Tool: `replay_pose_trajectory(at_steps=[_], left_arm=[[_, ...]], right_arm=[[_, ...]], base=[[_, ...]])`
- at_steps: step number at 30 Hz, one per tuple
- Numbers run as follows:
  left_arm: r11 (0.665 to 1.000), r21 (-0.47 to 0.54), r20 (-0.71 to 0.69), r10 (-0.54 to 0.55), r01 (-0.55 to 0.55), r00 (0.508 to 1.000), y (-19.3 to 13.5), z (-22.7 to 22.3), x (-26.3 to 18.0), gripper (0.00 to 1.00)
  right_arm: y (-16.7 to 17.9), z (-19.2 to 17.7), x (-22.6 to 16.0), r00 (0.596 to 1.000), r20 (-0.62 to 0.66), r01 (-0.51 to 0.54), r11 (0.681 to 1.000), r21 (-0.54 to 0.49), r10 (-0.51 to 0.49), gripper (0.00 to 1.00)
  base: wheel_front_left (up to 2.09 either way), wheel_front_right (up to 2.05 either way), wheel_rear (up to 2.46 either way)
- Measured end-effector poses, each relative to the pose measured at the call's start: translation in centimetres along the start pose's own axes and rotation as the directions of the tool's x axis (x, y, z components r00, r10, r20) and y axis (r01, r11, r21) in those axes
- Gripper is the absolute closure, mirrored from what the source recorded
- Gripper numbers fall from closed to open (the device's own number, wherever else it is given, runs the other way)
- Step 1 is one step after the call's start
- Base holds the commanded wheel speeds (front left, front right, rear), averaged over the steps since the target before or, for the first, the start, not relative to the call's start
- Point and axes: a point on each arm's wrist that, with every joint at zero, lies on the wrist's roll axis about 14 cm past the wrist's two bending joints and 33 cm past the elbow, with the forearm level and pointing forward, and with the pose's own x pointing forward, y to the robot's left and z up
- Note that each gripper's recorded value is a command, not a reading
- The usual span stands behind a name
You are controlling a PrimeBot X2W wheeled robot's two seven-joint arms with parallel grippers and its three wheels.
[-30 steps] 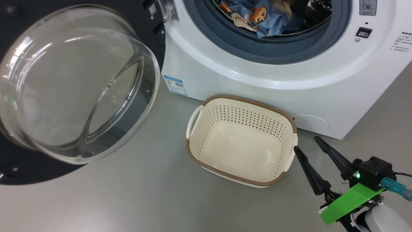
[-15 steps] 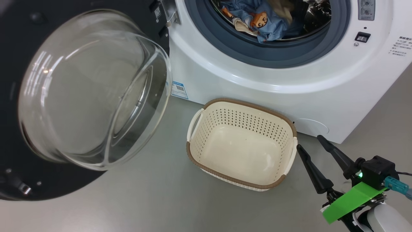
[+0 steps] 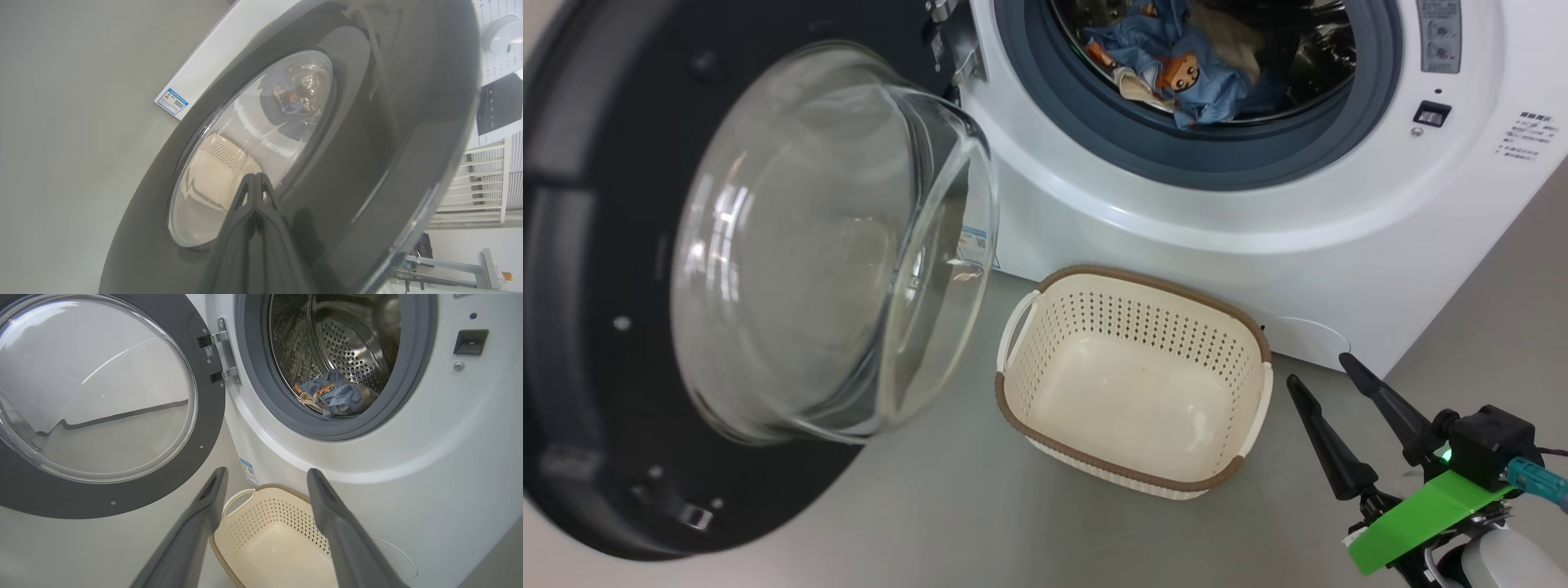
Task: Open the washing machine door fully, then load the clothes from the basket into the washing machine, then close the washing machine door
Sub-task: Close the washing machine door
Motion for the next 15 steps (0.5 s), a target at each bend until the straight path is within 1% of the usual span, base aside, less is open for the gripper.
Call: replay_pose_trajectory(at_steps=[5, 9, 10, 15], left_arm=[[0.992, 0.052, -0.062, -0.111, 0.114, 0.992, -3.2, -1.4, 0.5, 1.00], [0.978, 0.105, -0.122, -0.166, 0.179, 0.979, -5.4, -2.8, 1.1, 1.00], [0.971, 0.123, -0.150, -0.186, 0.205, 0.971, -6.3, -3.5, 1.5, 1.00], [0.946, 0.148, -0.227, -0.251, 0.288, 0.941, -8.7, -5.5, 2.8, 1.00]], right_arm=[[-0.2, 0.5, -0.7, 1.000, 0.010, 0.024, 1.000, -0.004, -0.024, 0.00], [-0.5, 0.9, -1.2, 0.999, 0.021, 0.046, 0.999, -0.005, -0.046, 0.00], [-0.6, 0.9, -1.8, 0.998, 0.020, 0.060, 0.998, -0.004, -0.060, 0.00], [-1.3, 1.3, -3.1, 0.994, 0.030, 0.105, 0.994, -0.002, -0.105, 0.00]], base=[[0.00, 0.00, 0.00], [0.00, 0.00, 0.00], [0.00, 0.00, 0.00], [0.00, 0.00, 0.00]])
